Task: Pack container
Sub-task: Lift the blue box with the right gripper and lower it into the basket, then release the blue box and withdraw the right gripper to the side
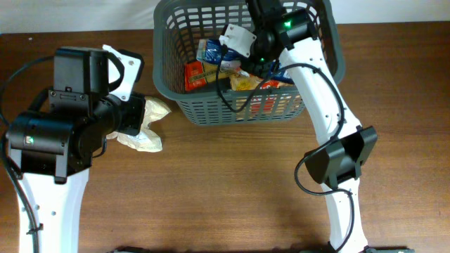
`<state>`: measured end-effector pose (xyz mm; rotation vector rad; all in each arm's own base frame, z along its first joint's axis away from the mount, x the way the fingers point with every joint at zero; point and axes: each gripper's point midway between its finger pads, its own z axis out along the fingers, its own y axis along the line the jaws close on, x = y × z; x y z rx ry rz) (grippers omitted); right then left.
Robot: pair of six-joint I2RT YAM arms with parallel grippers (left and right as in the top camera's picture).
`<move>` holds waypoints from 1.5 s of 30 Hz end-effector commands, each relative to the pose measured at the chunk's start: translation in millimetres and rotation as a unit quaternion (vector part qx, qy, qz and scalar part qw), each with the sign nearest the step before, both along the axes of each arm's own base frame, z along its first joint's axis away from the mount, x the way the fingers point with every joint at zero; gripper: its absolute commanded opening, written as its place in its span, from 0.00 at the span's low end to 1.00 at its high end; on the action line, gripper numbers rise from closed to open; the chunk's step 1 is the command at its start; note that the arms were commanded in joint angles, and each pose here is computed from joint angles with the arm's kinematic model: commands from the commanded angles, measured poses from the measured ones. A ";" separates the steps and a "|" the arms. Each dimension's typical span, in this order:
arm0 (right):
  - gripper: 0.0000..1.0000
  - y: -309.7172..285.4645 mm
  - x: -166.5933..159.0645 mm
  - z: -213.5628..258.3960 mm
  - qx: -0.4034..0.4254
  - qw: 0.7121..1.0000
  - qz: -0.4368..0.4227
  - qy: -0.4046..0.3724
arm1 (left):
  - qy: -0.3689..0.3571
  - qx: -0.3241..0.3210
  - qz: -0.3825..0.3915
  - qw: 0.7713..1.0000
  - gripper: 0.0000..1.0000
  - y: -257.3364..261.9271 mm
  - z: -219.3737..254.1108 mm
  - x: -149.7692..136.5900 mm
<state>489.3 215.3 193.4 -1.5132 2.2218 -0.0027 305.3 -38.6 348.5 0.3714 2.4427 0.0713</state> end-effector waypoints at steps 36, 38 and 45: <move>0.86 -129.5 -19.2 216.0 0.083 0.927 -0.282 -0.231 | 0.003 -0.001 -0.003 1.000 0.47 -0.5 -0.9 0.9; 0.86 -150.9 -20.0 224.9 0.090 0.916 -0.308 -0.241 | 0.003 -0.002 -0.003 1.000 0.48 -0.6 -0.9 0.9; 0.92 -283.4 -28.1 241.6 0.170 0.820 -0.490 -0.243 | 0.002 -0.002 -0.003 1.000 0.54 -0.6 -0.8 1.0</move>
